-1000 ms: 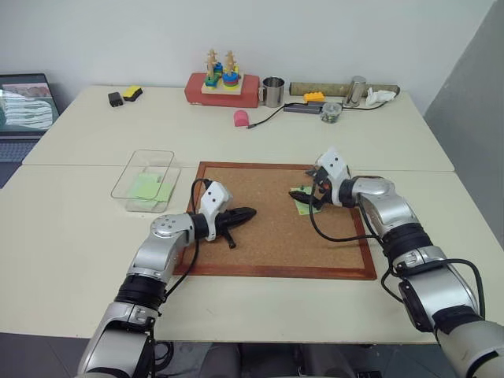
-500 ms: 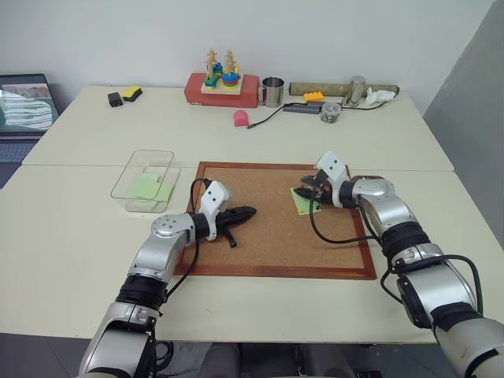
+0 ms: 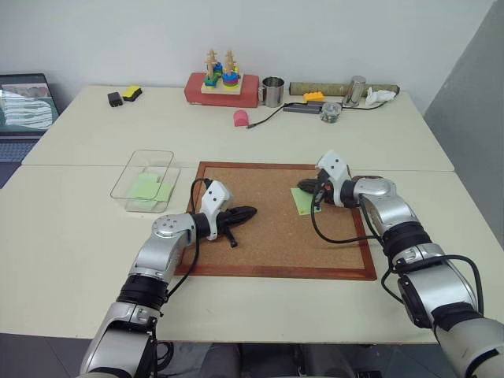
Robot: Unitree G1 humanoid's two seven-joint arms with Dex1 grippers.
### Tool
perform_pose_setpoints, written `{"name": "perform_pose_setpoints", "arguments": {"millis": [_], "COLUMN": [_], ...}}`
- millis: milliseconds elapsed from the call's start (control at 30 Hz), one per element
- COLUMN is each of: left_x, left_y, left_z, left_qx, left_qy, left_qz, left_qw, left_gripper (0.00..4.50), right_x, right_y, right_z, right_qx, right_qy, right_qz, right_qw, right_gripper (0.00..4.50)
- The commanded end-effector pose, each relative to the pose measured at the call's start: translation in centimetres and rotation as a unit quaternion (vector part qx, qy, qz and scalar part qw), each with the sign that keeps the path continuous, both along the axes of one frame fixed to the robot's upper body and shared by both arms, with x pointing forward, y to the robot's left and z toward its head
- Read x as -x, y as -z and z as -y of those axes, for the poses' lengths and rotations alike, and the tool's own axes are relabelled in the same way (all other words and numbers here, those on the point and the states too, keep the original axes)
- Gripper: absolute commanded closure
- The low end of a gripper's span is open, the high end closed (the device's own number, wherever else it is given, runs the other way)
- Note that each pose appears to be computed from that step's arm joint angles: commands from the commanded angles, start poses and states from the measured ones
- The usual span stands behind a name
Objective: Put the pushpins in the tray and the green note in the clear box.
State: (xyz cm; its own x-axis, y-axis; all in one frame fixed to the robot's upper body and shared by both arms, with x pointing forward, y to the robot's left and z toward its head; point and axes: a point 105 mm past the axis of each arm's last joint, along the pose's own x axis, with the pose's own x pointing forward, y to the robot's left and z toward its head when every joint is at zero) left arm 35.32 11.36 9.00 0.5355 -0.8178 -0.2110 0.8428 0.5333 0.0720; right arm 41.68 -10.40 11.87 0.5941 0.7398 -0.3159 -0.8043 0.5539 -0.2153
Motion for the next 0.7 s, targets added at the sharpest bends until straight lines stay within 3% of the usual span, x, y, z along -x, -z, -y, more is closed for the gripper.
{"name": "perform_pose_setpoints", "arguments": {"millis": [33,700], "left_x": [0.2,0.5], "left_y": [-0.3,0.4], "left_z": [0.8,1.2], "left_qx": [0.000,-0.010], "left_qy": [0.009,0.015], "left_qz": [0.009,0.003], "left_qw": [1.000,1.000], "left_gripper": [4.50,4.50], "right_x": [-0.1,1.9], "right_y": [-3.6,-6.2], "right_z": [-0.3,1.0], "right_qx": [-0.054,-0.107], "right_qy": [-0.010,-0.006], "right_qz": [0.045,0.057], "right_qw": [0.998,0.993], "right_gripper": [4.45,4.45]}}
